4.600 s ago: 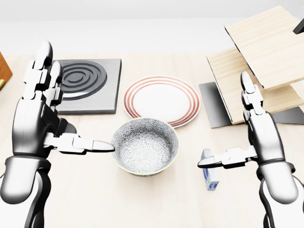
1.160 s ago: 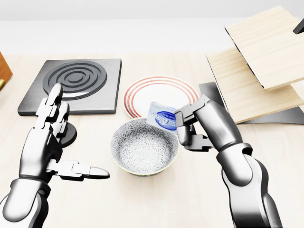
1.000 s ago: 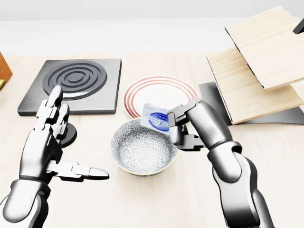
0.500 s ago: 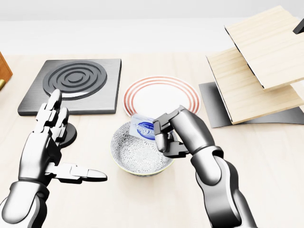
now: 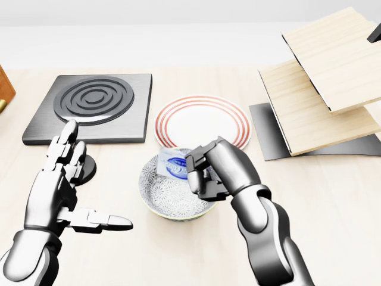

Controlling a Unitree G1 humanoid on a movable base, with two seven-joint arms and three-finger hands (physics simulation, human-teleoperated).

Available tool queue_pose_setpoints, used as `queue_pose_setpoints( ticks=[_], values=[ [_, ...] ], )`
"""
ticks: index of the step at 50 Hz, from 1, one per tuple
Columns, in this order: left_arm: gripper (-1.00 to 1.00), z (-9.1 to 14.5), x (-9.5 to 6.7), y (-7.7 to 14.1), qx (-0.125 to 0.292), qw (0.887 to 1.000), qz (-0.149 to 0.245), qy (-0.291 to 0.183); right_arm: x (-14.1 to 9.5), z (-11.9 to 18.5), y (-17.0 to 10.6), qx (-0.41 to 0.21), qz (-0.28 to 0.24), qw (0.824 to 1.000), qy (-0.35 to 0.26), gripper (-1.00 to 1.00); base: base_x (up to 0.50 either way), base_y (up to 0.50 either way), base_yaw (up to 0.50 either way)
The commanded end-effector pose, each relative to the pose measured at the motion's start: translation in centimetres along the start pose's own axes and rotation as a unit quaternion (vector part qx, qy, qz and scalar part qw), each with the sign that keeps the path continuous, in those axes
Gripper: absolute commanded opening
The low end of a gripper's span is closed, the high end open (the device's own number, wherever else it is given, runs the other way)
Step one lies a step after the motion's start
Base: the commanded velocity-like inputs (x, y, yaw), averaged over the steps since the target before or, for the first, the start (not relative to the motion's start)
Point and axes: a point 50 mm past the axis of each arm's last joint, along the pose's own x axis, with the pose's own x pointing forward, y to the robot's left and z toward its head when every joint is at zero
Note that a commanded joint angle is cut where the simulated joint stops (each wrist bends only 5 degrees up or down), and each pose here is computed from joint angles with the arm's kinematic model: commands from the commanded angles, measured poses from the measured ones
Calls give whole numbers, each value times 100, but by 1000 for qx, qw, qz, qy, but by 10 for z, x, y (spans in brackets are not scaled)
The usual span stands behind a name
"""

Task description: Pick up the cream cheese and put it in the bowl.

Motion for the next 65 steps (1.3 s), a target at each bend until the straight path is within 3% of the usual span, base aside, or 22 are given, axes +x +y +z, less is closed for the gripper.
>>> queue_pose_setpoints(
  ticks=[1, 19, 21, 22, 23, 24, 49, 57, 60, 61, 62, 64, 65],
  values=[
    [100, -3, 0, 1, -2, 1000, 1, 7, 2, 3, 0, -37, -5, 999, 2, -100, 0, 0, 0],
    [100, -7, 0, 2, -5, 1000, 2, 14, 2, 2, 2, -33, -4, 999, 6, -99, 0, 0, 0],
    [100, -7, 0, 2, -6, 1000, 2, 15, 3, 0, 2, -34, -7, 999, 8, -77, 0, 0, 0],
    [100, -8, 0, 1, -6, 1000, 1, 16, 3, 1, 1, -31, -8, 999, 7, 32, 0, 0, 0],
    [100, -7, 0, 1, -6, 1000, 1, 15, 3, 1, 1, -31, -11, 999, 7, 82, 0, 0, 0],
    [100, -7, 0, 1, -5, 1000, 1, 14, 3, 1, 0, -33, -12, 999, 6, 100, 0, 0, 0],
    [100, -6, -3, -1, -7, 1000, -5, 12, -5, 3, -8, -34, -31, 999, -3, 100, 0, 0, 0],
    [100, 7, -8, 0, -9, 1000, -3, -17, -24, -11, -30, 66, -98, 993, -4, 100, 0, 0, 0],
    [100, 20, -9, 3, -38, 998, 1, -51, -39, -10, -44, 114, -141, 983, -25, 100, 0, 0, 0],
    [100, 29, -7, 4, -38, 997, 7, -70, -41, -11, -47, 128, -148, 980, -28, 100, 0, 0, 0],
    [100, 28, -5, 3, -9, 998, 15, -63, -44, -13, -48, 142, -155, 977, -28, 100, 0, 0, 0],
    [100, 31, -5, 5, -32, 997, 23, -72, -48, -17, -49, 161, -162, 973, -24, 100, 0, 0, 0],
    [100, 29, -4, 5, -14, 998, 24, -64, -49, -22, -48, 172, -161, 972, -17, 100, 0, 0, 0]
  ],
)
